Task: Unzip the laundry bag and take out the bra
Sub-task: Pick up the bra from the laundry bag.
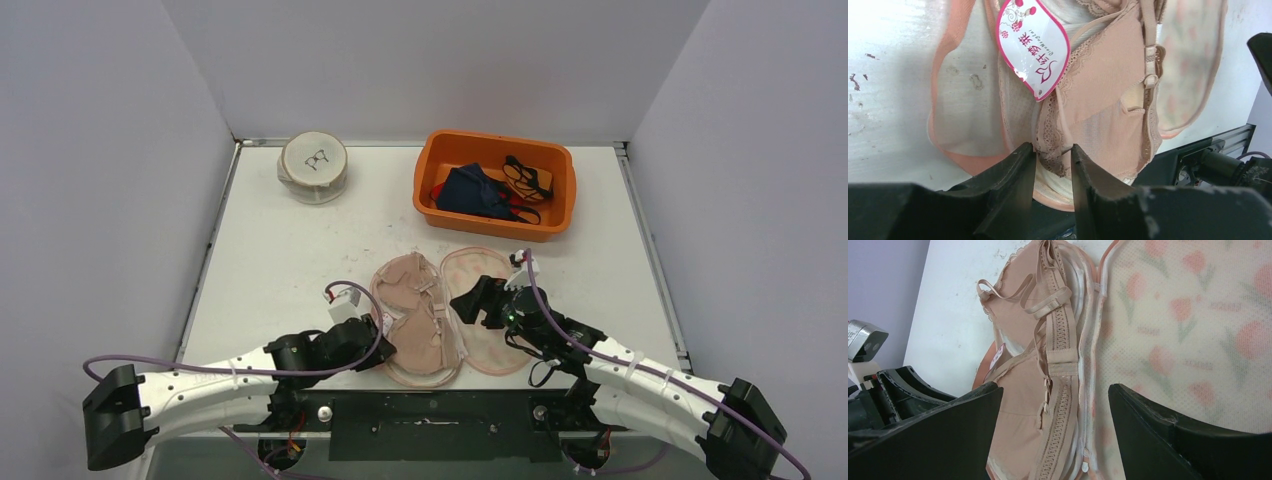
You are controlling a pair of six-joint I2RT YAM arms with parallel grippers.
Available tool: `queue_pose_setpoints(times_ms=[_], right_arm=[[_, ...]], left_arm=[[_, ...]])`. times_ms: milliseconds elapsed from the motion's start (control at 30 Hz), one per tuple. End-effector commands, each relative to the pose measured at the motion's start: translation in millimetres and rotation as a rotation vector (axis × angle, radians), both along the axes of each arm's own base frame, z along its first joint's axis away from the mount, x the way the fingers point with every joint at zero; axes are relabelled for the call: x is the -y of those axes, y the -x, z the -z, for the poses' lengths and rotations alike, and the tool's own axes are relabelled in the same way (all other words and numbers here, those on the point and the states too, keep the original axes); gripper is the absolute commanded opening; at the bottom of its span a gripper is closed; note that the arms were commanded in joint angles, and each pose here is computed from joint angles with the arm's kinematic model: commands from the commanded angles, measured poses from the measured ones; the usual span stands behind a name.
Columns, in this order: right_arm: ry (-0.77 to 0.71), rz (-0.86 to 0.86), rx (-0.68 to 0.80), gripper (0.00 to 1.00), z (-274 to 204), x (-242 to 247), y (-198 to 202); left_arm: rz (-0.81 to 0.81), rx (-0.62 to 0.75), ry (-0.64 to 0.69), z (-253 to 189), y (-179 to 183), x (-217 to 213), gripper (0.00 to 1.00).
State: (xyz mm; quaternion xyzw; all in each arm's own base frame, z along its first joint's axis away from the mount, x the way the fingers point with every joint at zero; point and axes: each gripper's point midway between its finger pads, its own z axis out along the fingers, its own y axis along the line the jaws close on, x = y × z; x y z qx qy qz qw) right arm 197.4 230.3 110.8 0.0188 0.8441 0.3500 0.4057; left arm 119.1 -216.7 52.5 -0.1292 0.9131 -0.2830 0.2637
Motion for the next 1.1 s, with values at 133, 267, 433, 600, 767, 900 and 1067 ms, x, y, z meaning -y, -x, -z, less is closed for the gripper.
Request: queue_pose_setpoints(times_ms=[133,267,433,600,767,900,1067], right_arm=[[-0.069,-0.014,0.034,0.80,-14.9,-10.5,-1.5],[-0.098,-0.019,0.032,0.81,-20.0,-15.4,-1.8],[-0.164,-0.071,0.002,0.83,-29.0,-29.8,3.9],[-0.225,-0.092,-0.035,0.83,-34.1,-41.1,6.0],[-0.255,-0.083,-0.071,0.82,-30.9,-45.7,5.4],[-0.258,-0.078,-0.098,0.80,-24.1,-51.0,2.9],[-0.227,-0.074,-0.120,0.78,-10.6,-59.3,-5.2]], left_arm=[[-0.035,0.110,0.153,-46.2,-17.9,13.8,0.15],[-0.028,0.125,0.173,-53.8,-18.7,13.8,0.00],[-0.035,0.150,0.255,-72.0,-20.0,14.7,0.00],[-0.061,0.160,0.372,-92.0,-23.9,15.6,0.00],[-0.102,0.153,0.491,-104.1,-27.8,15.1,0.00],[-0.117,0.137,0.584,-110.6,-29.2,17.4,0.00],[-0.127,0.101,0.632,-106.4,-27.1,19.5,0.00]])
